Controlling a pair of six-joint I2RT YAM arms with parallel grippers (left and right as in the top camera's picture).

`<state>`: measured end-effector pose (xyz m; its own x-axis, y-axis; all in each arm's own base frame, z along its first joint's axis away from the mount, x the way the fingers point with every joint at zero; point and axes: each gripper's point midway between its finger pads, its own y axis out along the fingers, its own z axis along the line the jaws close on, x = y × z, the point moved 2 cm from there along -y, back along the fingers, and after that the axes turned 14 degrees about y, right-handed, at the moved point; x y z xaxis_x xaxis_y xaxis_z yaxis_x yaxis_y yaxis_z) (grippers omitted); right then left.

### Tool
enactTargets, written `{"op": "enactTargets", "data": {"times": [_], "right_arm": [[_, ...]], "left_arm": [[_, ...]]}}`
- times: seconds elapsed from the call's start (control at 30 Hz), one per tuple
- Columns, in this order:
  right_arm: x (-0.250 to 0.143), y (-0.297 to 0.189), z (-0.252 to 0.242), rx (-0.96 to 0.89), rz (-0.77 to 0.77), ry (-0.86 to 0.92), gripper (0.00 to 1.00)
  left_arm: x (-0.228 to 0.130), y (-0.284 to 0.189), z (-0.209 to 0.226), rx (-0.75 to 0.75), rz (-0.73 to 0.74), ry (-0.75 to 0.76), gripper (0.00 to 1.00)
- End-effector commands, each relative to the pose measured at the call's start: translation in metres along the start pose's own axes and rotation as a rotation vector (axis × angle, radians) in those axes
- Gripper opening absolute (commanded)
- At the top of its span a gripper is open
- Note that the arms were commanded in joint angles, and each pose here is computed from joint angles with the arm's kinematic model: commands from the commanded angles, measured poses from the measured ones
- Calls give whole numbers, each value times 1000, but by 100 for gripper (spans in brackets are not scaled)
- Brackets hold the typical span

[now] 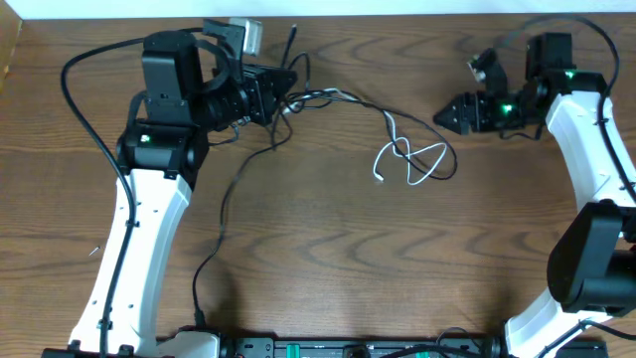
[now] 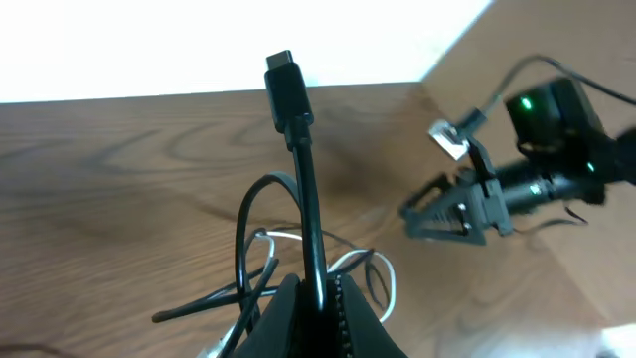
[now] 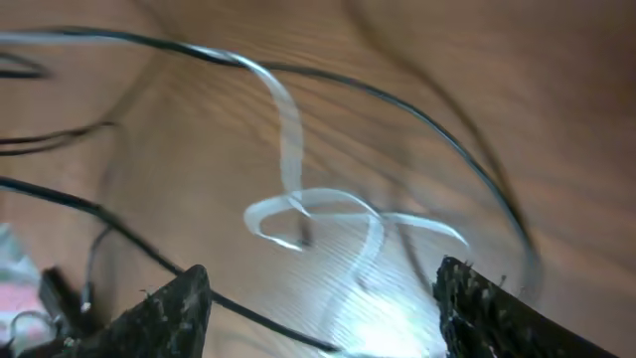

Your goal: Untangle cables

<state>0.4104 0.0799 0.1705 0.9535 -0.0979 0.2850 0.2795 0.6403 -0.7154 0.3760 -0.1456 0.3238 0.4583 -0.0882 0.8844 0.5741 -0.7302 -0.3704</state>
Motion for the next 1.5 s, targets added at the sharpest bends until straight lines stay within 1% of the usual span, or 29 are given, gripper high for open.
{"op": "enactTargets", "data": {"times": [0.0,0.17,0.27,0.43,0.57,0.7,0.9,1.03,1.13,1.3,1.47], "right_arm": [[8,1,50,159,-3,-167,71],[7,17,94,221,2,-329,79],[-1,30,109,216,18,-426,79],[-10,46,116,150,46,-492,77],[-13,49,119,143,52,-505,75],[-5,44,116,140,27,-501,75],[14,16,132,212,-29,-507,75],[16,5,146,240,-34,-522,77],[5,10,150,246,3,-541,77],[-23,16,152,249,103,-607,77],[-39,23,144,182,174,-633,78]], "left_arm": [[4,4,-19,-81,-2,15,8],[-1,13,-38,-126,23,26,8],[-2,16,-44,-140,29,33,8],[-2,17,-45,-139,31,33,8],[-3,17,-44,-139,32,32,8],[-5,18,-43,-139,42,24,8],[-10,20,-42,-139,62,7,8],[-10,20,-42,-139,62,7,8],[-11,20,-42,-138,63,7,8],[-11,20,-41,-130,63,7,8],[-11,21,-35,-93,65,7,8]]}}
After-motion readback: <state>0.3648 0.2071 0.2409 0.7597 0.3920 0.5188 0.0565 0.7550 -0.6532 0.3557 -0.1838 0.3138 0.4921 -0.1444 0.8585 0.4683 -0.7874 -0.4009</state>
